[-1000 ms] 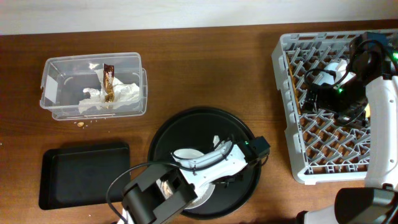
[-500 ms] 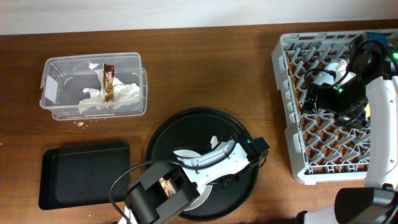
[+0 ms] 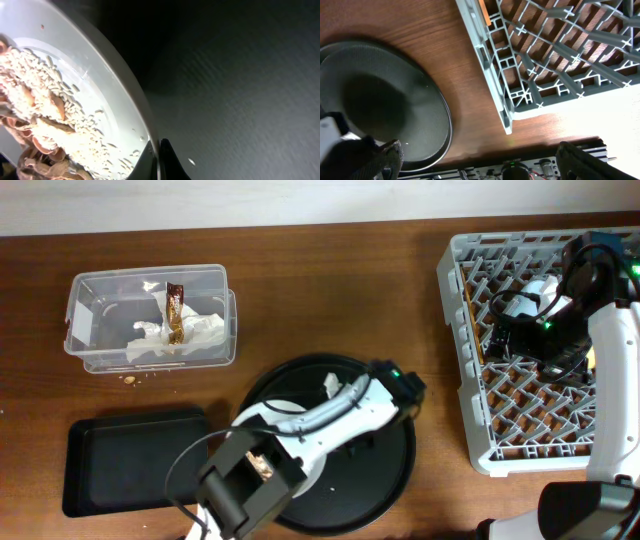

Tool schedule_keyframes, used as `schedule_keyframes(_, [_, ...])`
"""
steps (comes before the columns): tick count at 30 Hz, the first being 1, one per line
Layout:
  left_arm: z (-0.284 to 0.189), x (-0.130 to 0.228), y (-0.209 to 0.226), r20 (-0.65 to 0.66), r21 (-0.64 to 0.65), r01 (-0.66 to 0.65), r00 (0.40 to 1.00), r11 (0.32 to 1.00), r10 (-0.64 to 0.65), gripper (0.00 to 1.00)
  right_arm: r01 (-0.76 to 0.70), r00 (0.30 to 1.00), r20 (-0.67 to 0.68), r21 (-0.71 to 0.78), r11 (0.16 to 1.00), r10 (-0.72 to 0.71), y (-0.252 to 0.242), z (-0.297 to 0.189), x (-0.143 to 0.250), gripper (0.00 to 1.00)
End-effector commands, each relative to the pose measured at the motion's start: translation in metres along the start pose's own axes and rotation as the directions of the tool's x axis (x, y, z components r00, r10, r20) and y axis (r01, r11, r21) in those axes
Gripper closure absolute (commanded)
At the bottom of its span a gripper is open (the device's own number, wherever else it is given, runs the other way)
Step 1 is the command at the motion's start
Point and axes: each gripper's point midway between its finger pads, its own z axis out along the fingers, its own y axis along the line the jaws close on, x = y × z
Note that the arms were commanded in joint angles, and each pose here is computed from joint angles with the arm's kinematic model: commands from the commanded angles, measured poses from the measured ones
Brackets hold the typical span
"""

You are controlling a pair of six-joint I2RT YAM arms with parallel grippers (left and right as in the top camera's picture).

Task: Sort waste into correct bins and load items into the dishwasher rack
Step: 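Lift the white plate with the left gripper toward the small black tray, then tilt the plate over the small black tray to scrape off food scraps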

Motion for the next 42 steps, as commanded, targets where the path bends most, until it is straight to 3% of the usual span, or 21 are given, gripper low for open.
schedule_keyframes(1, [-0.015, -0.032, 0.033, 0.048, 0.009, 0.097, 0.994, 0.995, -0.097, 0.99, -0.008, 1.0, 0.02, 0.006, 1.0, 0.008, -0.003, -0.005, 0.002, 0.01])
schedule_keyframes(6, [-0.032, -0.072, 0.093, 0.032, 0.098, 0.245, 0.968, 0.965, -0.249, 0.99, -0.008, 1.0, 0.02, 0.006, 1.0, 0.008, -0.003, -0.005, 0.002, 0.01])
schedule_keyframes(13, [-0.032, -0.117, 0.175, -0.03, 0.232, 0.433, 0.898, 0.871, -0.439, 0.99, -0.008, 1.0, 0.02, 0.006, 1.0, 0.008, -0.003, -0.005, 0.002, 0.01])
schedule_keyframes(21, [-0.005, -0.135, 0.218, -0.146, 0.279, 0.542, 0.84, 0.793, -0.522, 0.99, -0.008, 1.0, 0.02, 0.006, 1.0, 0.008, -0.003, -0.005, 0.002, 0.01])
schedule_keyframes(24, [0.0, -0.139, 0.225, -0.175, 0.328, 0.519, 0.854, 0.789, -0.489, 0.99, -0.008, 1.0, 0.02, 0.006, 1.0, 0.008, -0.003, -0.005, 0.002, 0.01])
schedule_keyframes(28, [0.011, -0.141, 0.234, -0.253, 0.391, 0.561, 0.828, 0.73, -0.5, 0.99, -0.008, 1.0, 0.02, 0.006, 1.0, 0.008, -0.003, -0.005, 0.002, 0.01])
schedule_keyframes(31, [0.014, -0.146, 0.239, -0.269, 0.46, 0.54, 0.841, 0.704, -0.47, 0.99, -0.008, 1.0, 0.021, 0.006, 1.0, 0.008, -0.003, -0.005, 0.002, 0.01])
schedule_keyframes(42, [0.009, -0.153, 0.265, -0.338, 0.695, 0.514, 0.851, 0.503, -0.402, 0.99, -0.008, 1.0, 0.02, 0.006, 1.0, 0.008, -0.003, -0.005, 0.002, 0.01])
